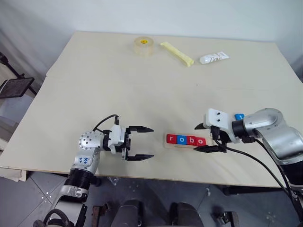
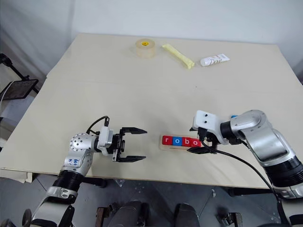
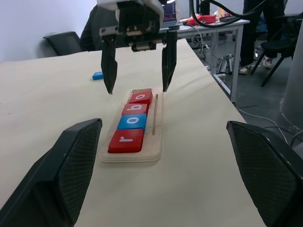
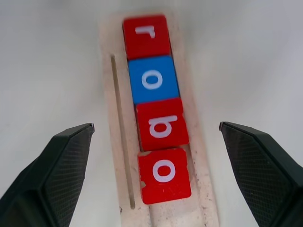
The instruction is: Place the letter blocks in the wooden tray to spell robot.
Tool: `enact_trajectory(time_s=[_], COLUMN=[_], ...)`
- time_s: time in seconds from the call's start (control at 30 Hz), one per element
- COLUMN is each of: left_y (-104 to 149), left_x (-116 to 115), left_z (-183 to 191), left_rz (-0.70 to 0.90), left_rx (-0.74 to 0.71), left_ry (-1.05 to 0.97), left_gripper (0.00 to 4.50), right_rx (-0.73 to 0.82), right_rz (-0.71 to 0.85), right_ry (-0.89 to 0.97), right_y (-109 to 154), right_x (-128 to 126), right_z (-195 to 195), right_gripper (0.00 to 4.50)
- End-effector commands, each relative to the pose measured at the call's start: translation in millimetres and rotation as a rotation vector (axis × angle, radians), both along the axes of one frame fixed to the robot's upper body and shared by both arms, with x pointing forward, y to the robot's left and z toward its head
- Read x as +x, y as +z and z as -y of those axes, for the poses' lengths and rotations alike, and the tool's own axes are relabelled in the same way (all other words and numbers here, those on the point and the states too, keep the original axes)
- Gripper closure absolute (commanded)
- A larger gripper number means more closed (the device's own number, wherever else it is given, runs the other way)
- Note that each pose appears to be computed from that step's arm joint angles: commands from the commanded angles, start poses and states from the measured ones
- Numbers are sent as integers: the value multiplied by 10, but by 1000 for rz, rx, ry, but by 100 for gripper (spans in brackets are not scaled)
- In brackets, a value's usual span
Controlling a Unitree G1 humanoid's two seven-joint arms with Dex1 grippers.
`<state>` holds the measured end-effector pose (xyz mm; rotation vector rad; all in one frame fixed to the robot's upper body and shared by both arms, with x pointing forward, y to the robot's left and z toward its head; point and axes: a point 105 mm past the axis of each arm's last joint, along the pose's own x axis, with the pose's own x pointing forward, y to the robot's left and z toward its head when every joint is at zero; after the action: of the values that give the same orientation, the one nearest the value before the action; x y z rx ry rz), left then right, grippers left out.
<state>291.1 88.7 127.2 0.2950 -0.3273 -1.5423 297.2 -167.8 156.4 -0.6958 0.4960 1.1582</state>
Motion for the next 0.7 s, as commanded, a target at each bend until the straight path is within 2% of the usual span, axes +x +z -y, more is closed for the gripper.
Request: enact_trajectory(time_s=[0.03,0.2,0.3,0.63,0.67,0.7], left_y=[54,46,41,43,42,42], left_x=[11,15,15,17,15,14], left_z=[21,17,20,-1,-4,-7], left_rz=[33,31,29,31,31,31], left_rx=[-8,-9,-9,-2,-1,-1], left_ry=[-3,-6,-9,-4,-3,-2], left_gripper=[0,0,0,0,0,0], right_rx=[37,33,31,54,45,40], right_rz=[-3,-13,-29,-66,-67,-69], right_ry=[-15,-66,-91,-120,-127,-130], right_y=[112,71,8,-83,-104,-123], right_x=[-162,-236,-263,-245,-228,-216], right_z=[146,251,299,294,303,306], right_gripper=[2,2,64,417,448,448])
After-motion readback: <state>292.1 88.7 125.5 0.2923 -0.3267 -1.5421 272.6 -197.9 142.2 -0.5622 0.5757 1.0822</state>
